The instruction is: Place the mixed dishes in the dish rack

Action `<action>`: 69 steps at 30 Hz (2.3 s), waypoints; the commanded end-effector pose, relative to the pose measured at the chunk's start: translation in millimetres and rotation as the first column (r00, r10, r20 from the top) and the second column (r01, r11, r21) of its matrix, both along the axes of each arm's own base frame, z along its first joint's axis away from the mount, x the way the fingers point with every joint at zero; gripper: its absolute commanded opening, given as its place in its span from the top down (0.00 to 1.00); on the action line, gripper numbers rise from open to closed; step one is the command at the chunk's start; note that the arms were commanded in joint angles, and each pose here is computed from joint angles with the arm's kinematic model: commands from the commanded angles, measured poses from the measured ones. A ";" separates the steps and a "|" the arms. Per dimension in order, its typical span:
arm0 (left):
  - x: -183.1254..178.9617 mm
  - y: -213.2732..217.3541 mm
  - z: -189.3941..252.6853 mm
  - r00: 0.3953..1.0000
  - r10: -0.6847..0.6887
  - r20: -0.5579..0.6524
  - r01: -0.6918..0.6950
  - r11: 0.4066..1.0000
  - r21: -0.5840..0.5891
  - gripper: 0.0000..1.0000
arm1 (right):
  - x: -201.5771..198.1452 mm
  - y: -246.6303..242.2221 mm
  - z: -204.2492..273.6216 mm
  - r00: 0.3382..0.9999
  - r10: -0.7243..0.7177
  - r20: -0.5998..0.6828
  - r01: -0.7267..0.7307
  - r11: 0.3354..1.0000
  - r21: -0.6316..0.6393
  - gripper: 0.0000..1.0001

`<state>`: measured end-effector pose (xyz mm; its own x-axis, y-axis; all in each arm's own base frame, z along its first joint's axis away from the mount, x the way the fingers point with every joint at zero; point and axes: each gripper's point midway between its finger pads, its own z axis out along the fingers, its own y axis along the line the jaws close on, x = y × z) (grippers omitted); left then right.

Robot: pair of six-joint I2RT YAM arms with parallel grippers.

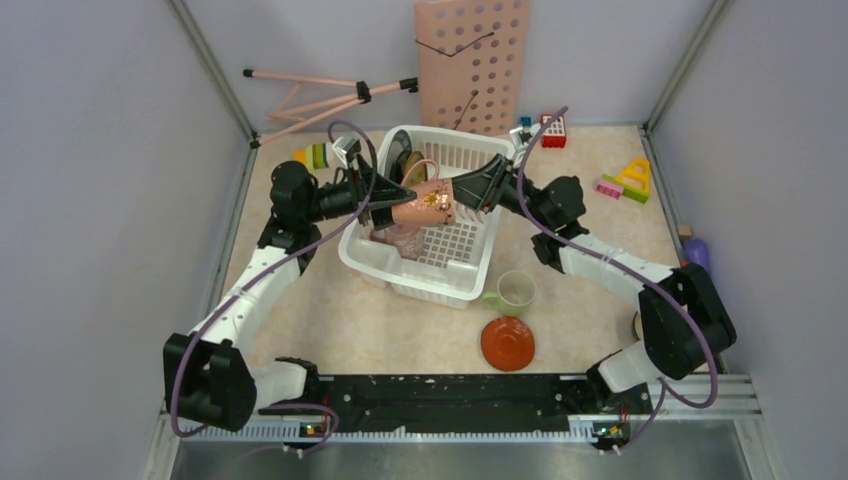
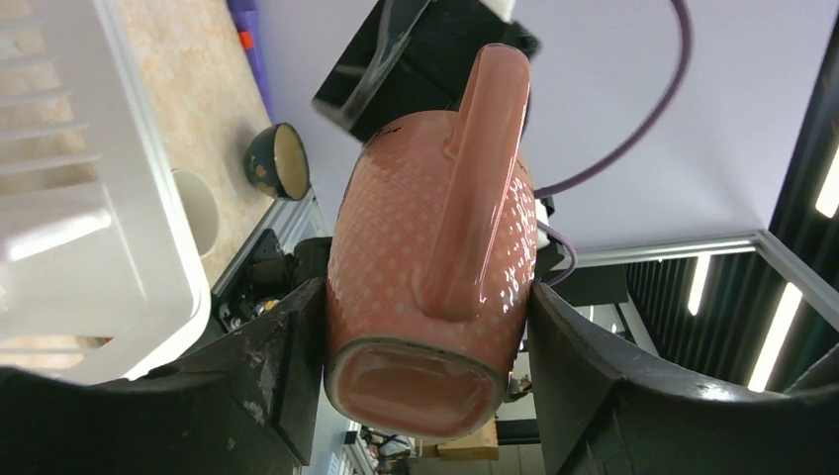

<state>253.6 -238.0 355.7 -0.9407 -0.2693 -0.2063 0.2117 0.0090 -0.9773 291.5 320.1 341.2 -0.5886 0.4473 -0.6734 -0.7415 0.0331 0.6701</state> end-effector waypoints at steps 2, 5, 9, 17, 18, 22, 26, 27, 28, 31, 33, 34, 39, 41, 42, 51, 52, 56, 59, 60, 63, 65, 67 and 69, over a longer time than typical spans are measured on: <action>-8.3 -0.3 -6.9 0.998 -0.016 0.060 0.013 0.998 0.056 1.00 | 8.0 -14.7 26.7 0.985 -0.139 0.101 0.138 0.990 0.024 0.42; 4.0 1.1 -19.7 0.997 0.038 0.065 -0.046 0.991 0.130 1.00 | 15.0 -21.8 19.7 0.977 -0.195 0.091 0.197 0.980 -0.016 0.26; 22.0 7.5 -43.9 0.987 0.134 0.084 -0.153 0.945 0.288 1.00 | 25.9 -39.8 1.6 0.952 -0.299 0.069 0.304 0.947 -0.103 0.21; 35.3 19.4 -85.7 0.972 0.219 0.087 -0.227 0.773 0.592 1.00 | 33.8 -83.5 -28.7 0.869 -0.488 0.083 0.489 0.823 -0.288 0.18; 34.8 22.8 -93.3 0.970 0.230 0.075 -0.224 0.733 0.643 1.00 | 32.6 -86.5 -31.4 0.864 -0.496 0.090 0.498 0.811 -0.307 0.18; 30.2 33.0 -117.8 0.974 0.227 0.026 -0.160 0.596 0.787 1.00 | 26.2 -100.2 -39.3 0.839 -0.532 0.112 0.534 0.770 -0.349 0.18; 23.1 44.7 -140.6 0.975 0.222 -0.011 -0.100 0.481 0.871 1.00 | 18.1 -100.2 -41.8 0.851 -0.510 0.124 0.517 0.777 -0.360 0.18; 21.9 46.1 -144.7 0.975 0.220 -0.019 -0.086 0.462 0.883 1.00 | 16.7 -98.4 -43.2 0.859 -0.495 0.127 0.504 0.782 -0.367 0.18; 19.9 44.9 -146.6 0.978 0.208 -0.029 -0.070 0.451 0.890 1.00 | 16.0 -96.3 -46.3 0.868 -0.481 0.124 0.489 0.785 -0.380 0.19; 13.9 35.8 -152.0 0.985 0.163 -0.053 -0.019 0.410 0.912 1.00 | 17.9 -94.2 -57.1 0.878 -0.467 0.107 0.464 0.773 -0.433 0.21; 12.7 27.1 -155.4 0.989 0.133 -0.063 0.009 0.369 0.929 1.00 | 18.1 -94.1 -61.7 0.881 -0.462 0.104 0.456 0.768 -0.449 0.21; 11.6 22.4 -156.6 0.991 0.113 -0.067 0.025 0.343 0.939 1.00 | 17.8 -94.4 -62.9 0.881 -0.461 0.106 0.455 0.767 -0.452 0.21; 15.2 4.8 -165.4 0.997 0.027 -0.077 0.070 0.197 0.978 1.00 | 15.2 -95.1 -63.3 0.883 -0.454 0.118 0.454 0.766 -0.454 0.21; 18.4 9.1 -173.9 0.997 0.029 -0.069 0.066 0.108 0.992 1.00 | 12.9 -94.9 -63.8 0.886 -0.447 0.121 0.450 0.768 -0.456 0.21; 19.0 11.3 -177.8 0.997 0.027 -0.066 0.064 0.067 0.996 1.00 | 12.3 -95.3 -64.5 0.887 -0.445 0.121 0.448 0.767 -0.459 0.21; 1.7 11.6 -197.6 0.992 -0.006 -0.122 0.122 -0.078 0.990 1.00 | 8.7 -101.4 -76.1 0.884 -0.455 0.109 0.443 0.738 -0.509 0.21; 0.5 11.1 -199.9 0.992 -0.005 -0.125 0.124 -0.078 0.989 1.00 | 8.7 -102.3 -78.1 0.882 -0.460 0.102 0.442 0.733 -0.518 0.21; -4.1 6.8 -206.3 0.991 -0.004 -0.137 0.137 -0.047 0.990 0.89 | 8.9 -109.4 -89.1 0.867 -0.494 0.060 0.436 0.697 -0.569 0.19; -5.8 8.4 -208.4 0.989 -0.008 -0.146 0.145 -0.056 0.988 0.84 | 6.4 -116.0 -92.6 0.856 -0.515 0.053 0.442 0.673 -0.593 0.18; -7.0 9.0 -209.1 0.988 -0.010 -0.153 0.153 -0.060 0.986 0.82 | 5.1 -118.2 -92.9 0.852 -0.521 0.054 0.446 0.667 -0.597 0.17; -10.0 9.5 -208.0 0.986 -0.013 -0.168 0.167 -0.060 0.984 0.73 | 0.7 -124.4 -96.4 0.842 -0.537 0.049 0.448 0.647 -0.617 0.12; -10.8 10.4 -203.8 0.987 -0.004 -0.160 0.159 -0.054 0.986 0.67 | -2.2 -127.1 -101.1 0.840 -0.541 0.037 0.437 0.635 -0.637 0.10; -12.3 10.5 -199.9 0.989 -0.004 -0.148 0.148 -0.038 0.988 0.59 | -4.4 -129.5 -107.1 0.838 -0.546 0.025 0.425 0.622 -0.657 0.07; -15.0 10.2 -197.3 0.988 -0.006 -0.153 0.153 -0.027 0.988 0.57 | -6.3 -132.5 -113.3 0.832 -0.555 0.015 0.418 0.608 -0.674 0.05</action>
